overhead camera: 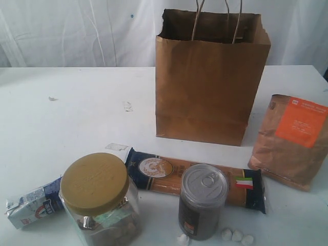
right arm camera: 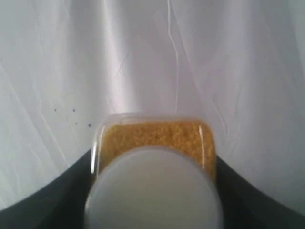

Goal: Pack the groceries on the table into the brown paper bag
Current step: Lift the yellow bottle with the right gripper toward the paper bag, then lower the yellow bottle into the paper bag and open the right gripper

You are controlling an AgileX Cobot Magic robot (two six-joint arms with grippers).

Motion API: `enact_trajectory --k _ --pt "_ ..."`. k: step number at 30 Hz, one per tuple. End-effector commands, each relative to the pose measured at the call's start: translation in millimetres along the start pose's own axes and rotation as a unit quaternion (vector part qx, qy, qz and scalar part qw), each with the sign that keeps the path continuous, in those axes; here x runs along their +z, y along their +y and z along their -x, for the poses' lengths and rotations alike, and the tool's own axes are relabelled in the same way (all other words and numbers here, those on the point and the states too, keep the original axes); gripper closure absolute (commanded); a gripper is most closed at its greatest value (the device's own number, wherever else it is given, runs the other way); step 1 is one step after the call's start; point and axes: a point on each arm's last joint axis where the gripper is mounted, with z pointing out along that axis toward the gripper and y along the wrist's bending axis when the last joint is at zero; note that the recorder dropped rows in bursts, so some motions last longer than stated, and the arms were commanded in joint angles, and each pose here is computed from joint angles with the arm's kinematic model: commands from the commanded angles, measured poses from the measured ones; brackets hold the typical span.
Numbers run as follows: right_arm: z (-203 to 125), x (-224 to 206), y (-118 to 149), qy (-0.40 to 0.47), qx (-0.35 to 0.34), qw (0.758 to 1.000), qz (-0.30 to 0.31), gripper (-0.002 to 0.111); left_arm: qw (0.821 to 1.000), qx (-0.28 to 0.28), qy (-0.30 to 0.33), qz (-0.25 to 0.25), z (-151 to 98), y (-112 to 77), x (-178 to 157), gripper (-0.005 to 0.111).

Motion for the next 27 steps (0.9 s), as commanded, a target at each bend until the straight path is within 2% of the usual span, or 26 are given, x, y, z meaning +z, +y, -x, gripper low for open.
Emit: enact_trajectory --k 1,5,7,9,16,24,27 --pt "-2 35 -12 -0.007 0.027 0.999 -0.021 0.108 1.0 -0.005 -0.002 -0.004 -1 -0.7 0 0.107" --pt "-14 39 -15 0.046 0.025 0.998 -0.035 0.108 1.0 -0.005 -0.002 -0.004 -1 -0.7 0 0.107" --pt "-17 39 -16 0.063 -0.022 0.997 -0.035 0.108 1.0 -0.005 -0.002 -0.004 -1 -0.7 0 0.107" --pt "-18 39 -16 0.069 -0.039 0.996 -0.035 0.108 1.0 -0.005 -0.002 -0.004 -1 -0.7 0 0.107" --pt "-25 44 -19 0.079 -0.037 0.995 -0.038 0.108 1.0 -0.005 -0.002 -0.004 -1 -0.7 0 0.107" --pt "-52 59 -21 0.117 -0.027 0.992 -0.04 0.108 1.0 -0.005 -0.002 -0.004 -1 -0.7 0 0.107" --pt "-58 64 -19 0.127 -0.047 0.99 -0.035 0.108 1.0 -0.005 -0.002 -0.004 -1 -0.7 0 0.107"
